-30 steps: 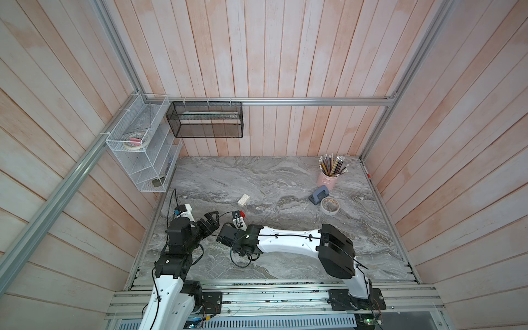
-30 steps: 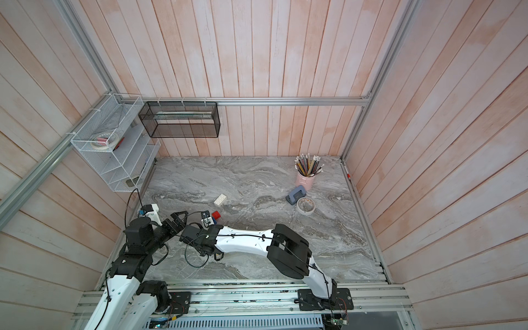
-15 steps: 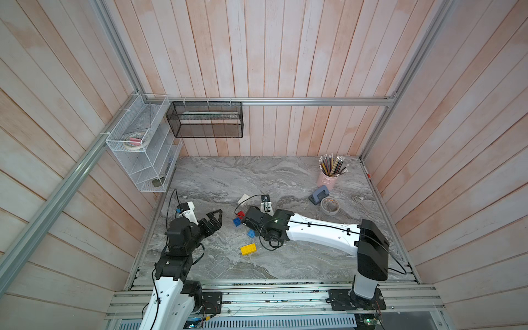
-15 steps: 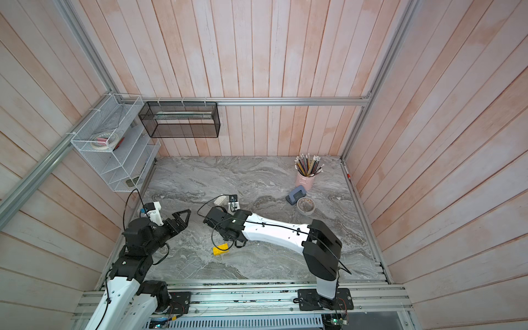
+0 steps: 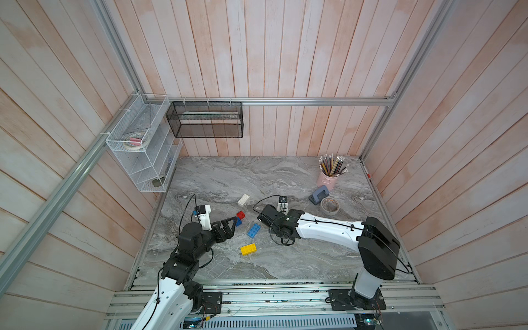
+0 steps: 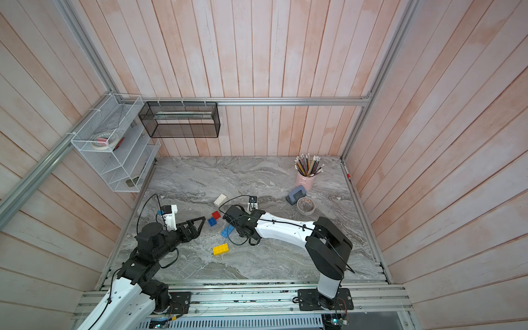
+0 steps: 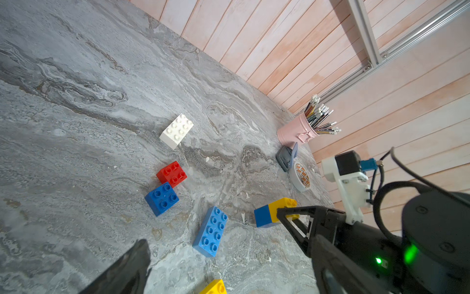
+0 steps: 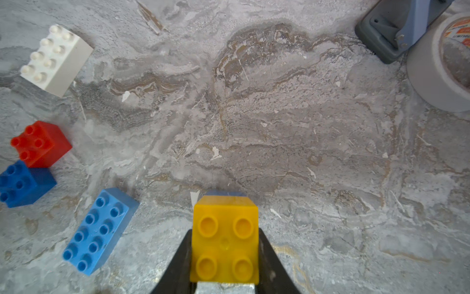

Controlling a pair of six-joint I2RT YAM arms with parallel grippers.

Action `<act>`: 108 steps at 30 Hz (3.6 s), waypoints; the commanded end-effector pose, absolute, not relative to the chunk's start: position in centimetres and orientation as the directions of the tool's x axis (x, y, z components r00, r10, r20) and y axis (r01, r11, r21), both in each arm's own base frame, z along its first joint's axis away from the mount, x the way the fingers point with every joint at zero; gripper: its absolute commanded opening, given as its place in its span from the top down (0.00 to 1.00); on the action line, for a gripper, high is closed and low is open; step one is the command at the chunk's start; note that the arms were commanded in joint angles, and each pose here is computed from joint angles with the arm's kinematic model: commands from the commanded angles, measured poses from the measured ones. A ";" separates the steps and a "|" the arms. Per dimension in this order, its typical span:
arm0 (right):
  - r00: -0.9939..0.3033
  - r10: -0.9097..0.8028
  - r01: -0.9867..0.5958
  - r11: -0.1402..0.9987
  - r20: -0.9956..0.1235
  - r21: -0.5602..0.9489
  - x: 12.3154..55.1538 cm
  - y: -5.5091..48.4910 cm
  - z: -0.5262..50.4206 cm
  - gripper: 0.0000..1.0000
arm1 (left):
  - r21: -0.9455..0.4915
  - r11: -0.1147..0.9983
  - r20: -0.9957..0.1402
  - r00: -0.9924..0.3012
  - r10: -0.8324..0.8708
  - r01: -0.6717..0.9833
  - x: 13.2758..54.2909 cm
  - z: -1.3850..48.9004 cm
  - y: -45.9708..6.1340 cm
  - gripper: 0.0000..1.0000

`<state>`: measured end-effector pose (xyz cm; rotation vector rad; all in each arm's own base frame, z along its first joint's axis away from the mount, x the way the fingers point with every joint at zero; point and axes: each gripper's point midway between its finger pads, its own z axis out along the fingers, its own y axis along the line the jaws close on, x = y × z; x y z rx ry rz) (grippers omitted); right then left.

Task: Assemble a spoon with lego
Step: Place the lego brick at the center of the board, then pick up the lego brick from the center of the board, then assemble the lego brick with the lego brick.

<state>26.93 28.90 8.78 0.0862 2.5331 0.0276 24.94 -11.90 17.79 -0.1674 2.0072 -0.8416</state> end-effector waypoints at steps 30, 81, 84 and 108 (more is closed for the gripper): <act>-0.753 -0.014 -0.118 0.986 -0.658 0.114 26.3 27.0 16.2 0.02 | -0.624 0.778 -0.481 -0.822 -0.304 0.077 20.0 11.4 -15.6 0.00; -0.712 -0.072 -0.343 0.904 -0.699 0.257 25.1 21.6 12.4 0.02 | -0.034 0.999 -0.137 -0.990 -0.045 -0.041 19.2 0.5 -18.8 0.31; -0.716 -0.072 -0.344 0.902 -0.695 0.261 25.1 21.6 12.1 0.02 | -0.041 0.999 -0.146 -0.989 -0.025 -0.019 19.3 0.6 -18.9 0.33; -0.765 0.062 -0.218 0.912 -0.641 0.348 26.9 17.4 10.8 0.02 | -0.191 0.899 -0.447 -0.850 0.277 0.393 24.0 18.6 -25.5 0.35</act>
